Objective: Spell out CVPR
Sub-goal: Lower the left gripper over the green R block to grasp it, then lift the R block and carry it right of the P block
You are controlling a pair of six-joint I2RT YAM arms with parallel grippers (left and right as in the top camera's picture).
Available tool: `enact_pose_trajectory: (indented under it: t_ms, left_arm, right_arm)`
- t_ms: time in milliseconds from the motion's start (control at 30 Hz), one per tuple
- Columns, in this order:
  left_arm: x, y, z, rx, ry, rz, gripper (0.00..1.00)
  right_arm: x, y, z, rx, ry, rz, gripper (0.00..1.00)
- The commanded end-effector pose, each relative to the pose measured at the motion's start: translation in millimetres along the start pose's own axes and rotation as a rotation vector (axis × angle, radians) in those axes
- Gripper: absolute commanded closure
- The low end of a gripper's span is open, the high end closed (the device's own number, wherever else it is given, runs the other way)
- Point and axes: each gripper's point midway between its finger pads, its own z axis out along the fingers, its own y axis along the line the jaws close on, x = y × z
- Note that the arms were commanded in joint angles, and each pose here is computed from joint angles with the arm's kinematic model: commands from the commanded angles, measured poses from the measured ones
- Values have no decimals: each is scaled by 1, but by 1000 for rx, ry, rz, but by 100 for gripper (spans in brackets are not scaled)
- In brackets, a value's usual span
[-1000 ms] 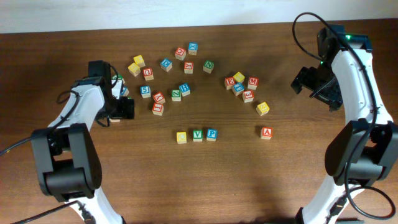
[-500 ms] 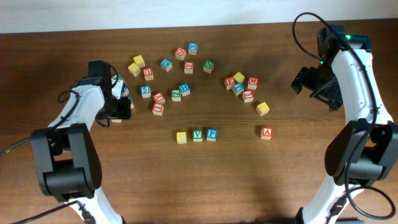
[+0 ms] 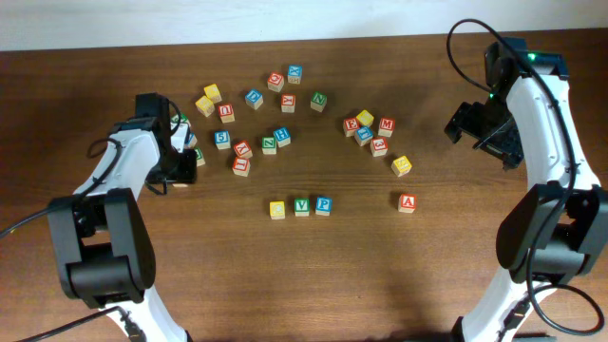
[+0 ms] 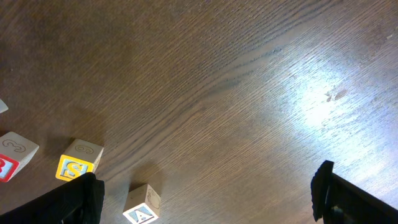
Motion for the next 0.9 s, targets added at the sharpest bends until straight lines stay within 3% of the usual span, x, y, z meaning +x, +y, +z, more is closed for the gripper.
enact_pose_trajectory:
  t_ms: [0,200,533,867]
  left_arm:
    - [7,3,9,-7,29,-1,40]
    - [9,3,23,-4,53,-2,43]
    - [-3,6,14,-8,26,-3,65]
    - [-11,7,14,-12,-5,-5,65]
  right_arm:
    - [-3,-1,-9,-6,-26,7,2]
    - [-3,-1,-9,-6,-26,7,2]
    - [-3,-1,-9,-6,-26,7,2]
    - [-3,-1,-9,-6,-26,7,2]
